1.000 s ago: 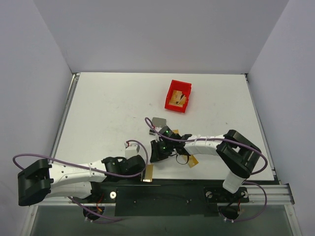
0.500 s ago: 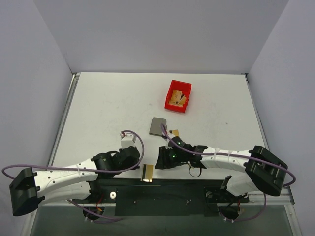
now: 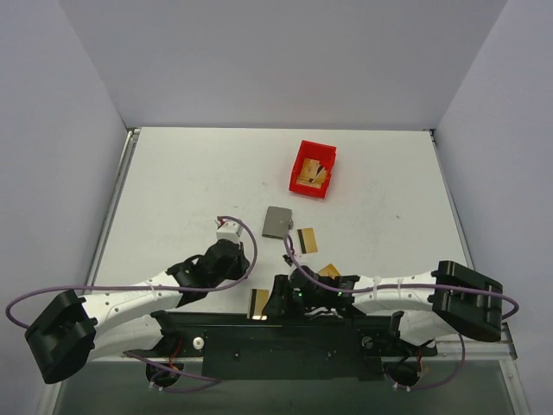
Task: Put the credit cards into the card holder
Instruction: Move the credit card to the corner of the board, then pick up the credit card at the corner of the board.
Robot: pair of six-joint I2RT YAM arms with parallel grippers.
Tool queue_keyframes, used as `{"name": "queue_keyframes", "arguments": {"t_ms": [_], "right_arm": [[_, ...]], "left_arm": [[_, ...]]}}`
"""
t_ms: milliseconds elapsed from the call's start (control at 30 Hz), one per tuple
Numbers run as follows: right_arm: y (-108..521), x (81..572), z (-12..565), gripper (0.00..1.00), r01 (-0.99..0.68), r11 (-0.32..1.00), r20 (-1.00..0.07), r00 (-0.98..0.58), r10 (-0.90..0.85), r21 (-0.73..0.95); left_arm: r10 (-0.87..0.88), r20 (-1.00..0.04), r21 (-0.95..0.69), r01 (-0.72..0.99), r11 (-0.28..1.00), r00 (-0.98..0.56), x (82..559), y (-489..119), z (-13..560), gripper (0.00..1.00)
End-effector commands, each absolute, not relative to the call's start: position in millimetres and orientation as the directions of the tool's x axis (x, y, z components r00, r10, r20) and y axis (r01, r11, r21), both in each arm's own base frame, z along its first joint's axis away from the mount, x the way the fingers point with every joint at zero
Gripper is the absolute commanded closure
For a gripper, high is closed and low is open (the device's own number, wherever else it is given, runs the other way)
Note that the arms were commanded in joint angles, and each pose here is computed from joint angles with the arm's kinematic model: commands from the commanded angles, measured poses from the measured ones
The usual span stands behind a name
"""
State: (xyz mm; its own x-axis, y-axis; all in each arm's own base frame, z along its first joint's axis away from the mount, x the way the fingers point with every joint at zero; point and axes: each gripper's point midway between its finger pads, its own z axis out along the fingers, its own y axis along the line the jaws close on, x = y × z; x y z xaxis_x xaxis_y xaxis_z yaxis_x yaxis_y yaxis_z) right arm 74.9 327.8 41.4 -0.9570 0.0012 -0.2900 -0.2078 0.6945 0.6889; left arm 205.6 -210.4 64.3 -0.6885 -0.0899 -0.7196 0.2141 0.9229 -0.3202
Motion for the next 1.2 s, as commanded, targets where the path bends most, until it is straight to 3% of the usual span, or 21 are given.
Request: {"name": "queue_keyframes", "arguments": {"t_ms": [0, 233, 833, 1167], "right_arm": [[340, 71, 33, 0.62, -0.124, 0.695, -0.270, -0.957, 0.104, 0.708], [341, 64, 13, 0.61, -0.023, 0.701, -0.219, -0.957, 0.191, 0.713], [340, 70, -2, 0.58, 0.024, 0.691, -0.234, -0.932, 0.277, 0.723], [333, 74, -6, 0.57, 0.051, 0.690, -0.226, -0.925, 0.305, 0.722]], "left_arm": [[-0.084, -0.747, -0.377, 0.317, 0.870, -0.660, 209, -233, 75, 1.00], [-0.059, -0.732, -0.385, 0.341, 0.858, -0.679, 198, -231, 71, 1.00], [-0.011, -0.661, -0.411, 0.350, 0.842, -0.750, 168, -220, 29, 1.00], [-0.010, -0.675, -0.399, 0.353, 0.846, -0.738, 177, -227, 31, 1.00]]}}
